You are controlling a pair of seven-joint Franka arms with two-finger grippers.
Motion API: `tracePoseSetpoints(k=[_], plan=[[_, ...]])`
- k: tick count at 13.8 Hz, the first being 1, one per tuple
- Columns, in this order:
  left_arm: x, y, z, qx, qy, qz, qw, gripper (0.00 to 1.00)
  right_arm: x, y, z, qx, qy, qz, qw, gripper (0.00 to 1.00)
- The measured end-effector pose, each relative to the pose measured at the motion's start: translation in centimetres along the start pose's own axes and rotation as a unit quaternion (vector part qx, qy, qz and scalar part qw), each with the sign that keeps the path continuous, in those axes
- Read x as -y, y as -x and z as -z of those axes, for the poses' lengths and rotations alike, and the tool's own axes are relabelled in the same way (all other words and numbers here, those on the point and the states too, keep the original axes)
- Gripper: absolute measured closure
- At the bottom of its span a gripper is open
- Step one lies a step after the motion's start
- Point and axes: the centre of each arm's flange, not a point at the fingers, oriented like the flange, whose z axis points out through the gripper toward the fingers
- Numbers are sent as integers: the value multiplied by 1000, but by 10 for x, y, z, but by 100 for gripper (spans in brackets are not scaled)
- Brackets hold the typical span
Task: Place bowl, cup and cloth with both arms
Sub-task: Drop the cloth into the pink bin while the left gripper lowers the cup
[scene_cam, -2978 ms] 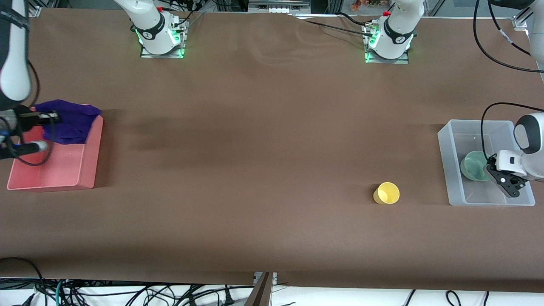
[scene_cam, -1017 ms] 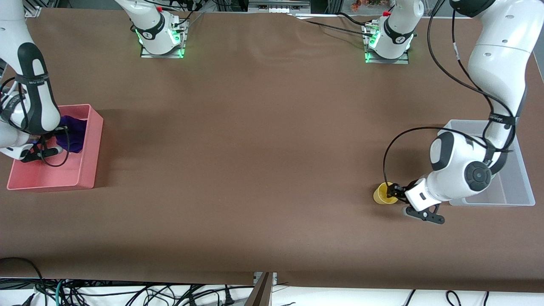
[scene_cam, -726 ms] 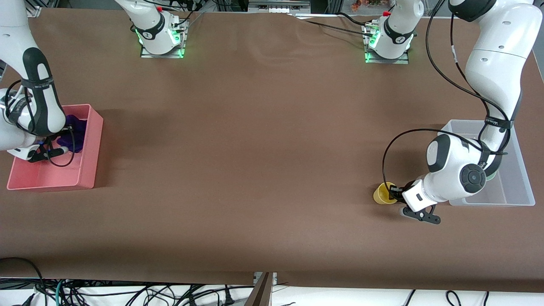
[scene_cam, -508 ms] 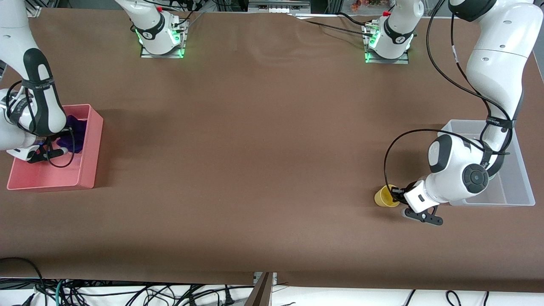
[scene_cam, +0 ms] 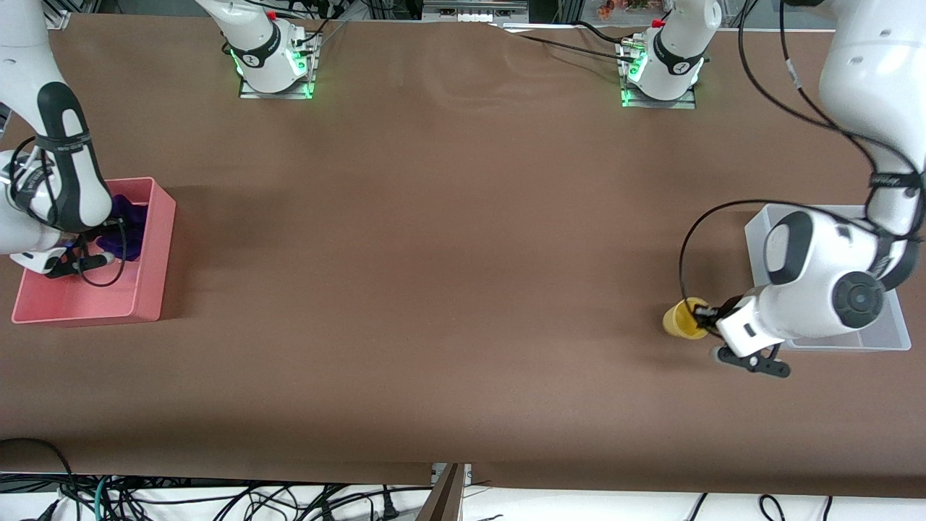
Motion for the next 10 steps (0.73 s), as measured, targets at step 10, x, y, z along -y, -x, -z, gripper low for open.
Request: tracePoseSetpoints(k=[10], plan=[[185, 116, 29, 125, -78, -160, 976, 96, 83, -20, 257, -112, -23, -15, 993, 0]])
